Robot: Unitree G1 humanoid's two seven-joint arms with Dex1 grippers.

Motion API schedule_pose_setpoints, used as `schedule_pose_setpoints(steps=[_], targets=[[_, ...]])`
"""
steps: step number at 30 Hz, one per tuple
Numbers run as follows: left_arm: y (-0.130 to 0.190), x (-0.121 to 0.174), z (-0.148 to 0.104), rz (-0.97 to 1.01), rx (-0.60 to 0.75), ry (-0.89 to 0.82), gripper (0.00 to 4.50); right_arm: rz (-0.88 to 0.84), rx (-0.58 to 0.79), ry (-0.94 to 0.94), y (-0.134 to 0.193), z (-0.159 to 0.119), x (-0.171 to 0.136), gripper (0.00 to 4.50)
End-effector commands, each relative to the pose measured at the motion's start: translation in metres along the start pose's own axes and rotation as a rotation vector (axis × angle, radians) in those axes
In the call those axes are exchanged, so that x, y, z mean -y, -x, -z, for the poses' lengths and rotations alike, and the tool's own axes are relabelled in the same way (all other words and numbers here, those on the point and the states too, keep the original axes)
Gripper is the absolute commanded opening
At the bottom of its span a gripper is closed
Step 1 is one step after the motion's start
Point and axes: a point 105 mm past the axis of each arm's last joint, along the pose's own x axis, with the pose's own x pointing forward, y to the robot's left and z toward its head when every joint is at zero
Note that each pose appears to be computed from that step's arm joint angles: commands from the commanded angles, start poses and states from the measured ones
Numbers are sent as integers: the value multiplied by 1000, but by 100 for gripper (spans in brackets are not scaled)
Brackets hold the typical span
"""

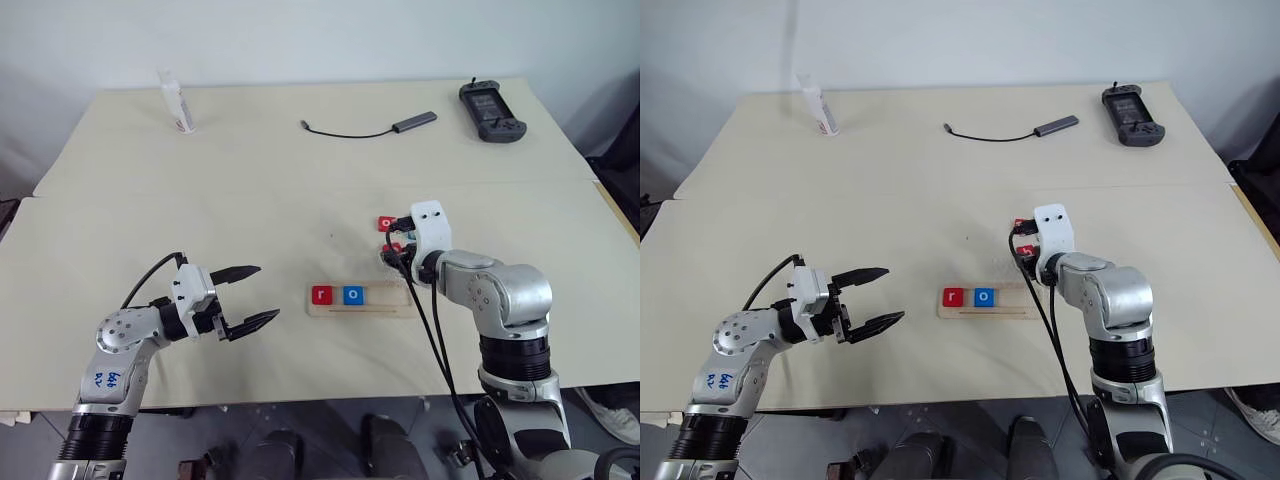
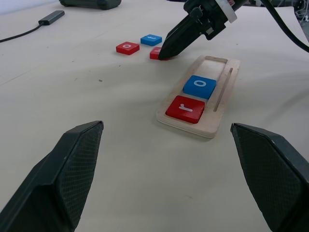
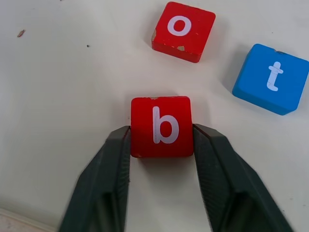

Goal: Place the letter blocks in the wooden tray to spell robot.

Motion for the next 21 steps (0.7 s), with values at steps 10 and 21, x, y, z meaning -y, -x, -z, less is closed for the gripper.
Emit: schedule_pose_setpoints(steps=[10,21], targets=[[-24,11,-13,149,72,-48,450,92,65,49,53,3,43,146],[-37,15,-9,218,96,-19,450,295,-22,-63,95,67,56,146]])
